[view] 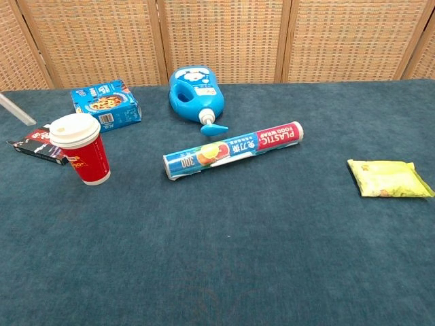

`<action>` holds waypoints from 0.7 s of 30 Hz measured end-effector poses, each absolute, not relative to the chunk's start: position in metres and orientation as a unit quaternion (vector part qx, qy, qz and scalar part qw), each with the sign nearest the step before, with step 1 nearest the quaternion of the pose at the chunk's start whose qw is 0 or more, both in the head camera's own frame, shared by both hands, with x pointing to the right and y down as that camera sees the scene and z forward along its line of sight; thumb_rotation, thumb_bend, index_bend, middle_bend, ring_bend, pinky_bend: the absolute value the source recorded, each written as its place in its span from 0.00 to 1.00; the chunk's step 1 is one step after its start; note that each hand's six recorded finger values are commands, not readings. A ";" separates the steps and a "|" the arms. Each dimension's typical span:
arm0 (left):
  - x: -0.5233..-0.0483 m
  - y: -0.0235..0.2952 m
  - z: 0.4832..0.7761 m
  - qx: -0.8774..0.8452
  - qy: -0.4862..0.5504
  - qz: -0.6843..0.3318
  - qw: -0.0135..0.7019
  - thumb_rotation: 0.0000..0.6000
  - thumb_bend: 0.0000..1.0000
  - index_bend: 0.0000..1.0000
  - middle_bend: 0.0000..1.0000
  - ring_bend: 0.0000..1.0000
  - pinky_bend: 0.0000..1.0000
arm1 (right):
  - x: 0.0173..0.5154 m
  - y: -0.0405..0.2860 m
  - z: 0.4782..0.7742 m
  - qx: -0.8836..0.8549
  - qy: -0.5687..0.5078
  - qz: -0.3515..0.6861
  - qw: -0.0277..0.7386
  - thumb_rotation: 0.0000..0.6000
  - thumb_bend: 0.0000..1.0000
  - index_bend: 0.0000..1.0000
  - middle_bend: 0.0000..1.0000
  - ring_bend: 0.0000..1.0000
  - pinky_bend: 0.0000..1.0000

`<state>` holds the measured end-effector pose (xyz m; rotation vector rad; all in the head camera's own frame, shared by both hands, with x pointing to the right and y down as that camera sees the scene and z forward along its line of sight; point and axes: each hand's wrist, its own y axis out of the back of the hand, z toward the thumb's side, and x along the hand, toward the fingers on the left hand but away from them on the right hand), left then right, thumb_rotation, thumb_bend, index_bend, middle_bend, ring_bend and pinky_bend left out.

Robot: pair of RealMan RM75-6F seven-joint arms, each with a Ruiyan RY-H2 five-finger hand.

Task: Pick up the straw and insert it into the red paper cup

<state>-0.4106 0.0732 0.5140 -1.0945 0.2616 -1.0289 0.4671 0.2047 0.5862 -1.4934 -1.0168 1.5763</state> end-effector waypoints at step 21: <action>-0.380 0.027 0.522 -0.393 -0.009 -0.415 0.821 1.00 0.37 0.62 0.00 0.00 0.00 | 0.478 0.205 0.586 -0.569 -0.402 0.622 0.357 1.00 0.00 0.00 0.00 0.00 0.00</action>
